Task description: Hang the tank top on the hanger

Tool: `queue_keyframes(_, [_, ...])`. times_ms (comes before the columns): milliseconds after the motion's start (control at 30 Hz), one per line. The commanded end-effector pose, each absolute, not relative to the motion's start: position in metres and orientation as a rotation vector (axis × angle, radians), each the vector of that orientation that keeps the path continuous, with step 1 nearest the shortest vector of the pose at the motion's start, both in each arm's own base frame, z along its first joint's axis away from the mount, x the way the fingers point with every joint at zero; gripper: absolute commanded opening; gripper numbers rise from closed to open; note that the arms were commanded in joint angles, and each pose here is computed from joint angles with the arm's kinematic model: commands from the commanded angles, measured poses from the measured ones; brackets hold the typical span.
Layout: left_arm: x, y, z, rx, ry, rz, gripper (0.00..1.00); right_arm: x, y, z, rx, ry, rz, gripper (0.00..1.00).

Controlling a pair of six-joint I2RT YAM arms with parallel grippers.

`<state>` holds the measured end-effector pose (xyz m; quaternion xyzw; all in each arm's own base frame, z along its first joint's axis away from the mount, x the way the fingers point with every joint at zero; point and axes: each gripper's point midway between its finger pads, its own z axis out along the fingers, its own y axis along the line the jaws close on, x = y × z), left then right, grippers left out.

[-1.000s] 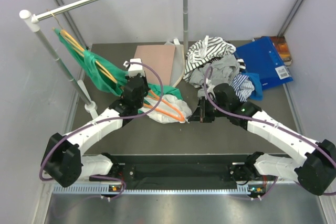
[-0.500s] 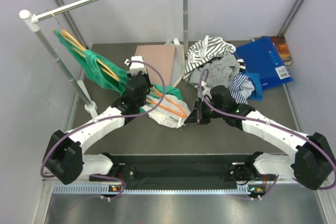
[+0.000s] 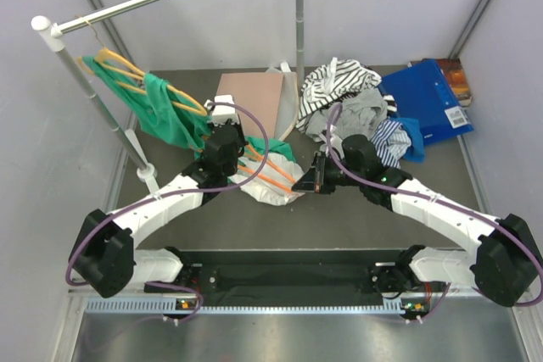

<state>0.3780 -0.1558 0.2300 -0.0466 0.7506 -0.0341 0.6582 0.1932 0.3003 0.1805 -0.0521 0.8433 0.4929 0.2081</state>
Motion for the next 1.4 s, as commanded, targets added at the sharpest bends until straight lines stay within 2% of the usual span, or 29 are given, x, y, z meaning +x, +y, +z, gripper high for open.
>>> queue_keyframes(0, [0.379,-0.158,0.245,-0.152,1.638,-0.120,0.00,0.208,0.303,0.203,-0.120,2.249,1.384,0.00])
queue_keyframes(300, [0.374,-0.149,0.241,-0.155,1.642,-0.081,0.00,0.223,0.275,0.211,-0.071,2.239,1.219,0.00])
queue_keyframes(533, [0.373,-0.149,0.239,-0.152,1.646,-0.083,0.00,0.228,0.271,0.214,-0.069,2.232,1.193,0.00])
queue_keyframes(1367, [0.387,-0.189,0.249,-0.091,1.655,-0.142,0.00,0.245,0.334,0.246,-0.268,2.129,1.274,0.00])
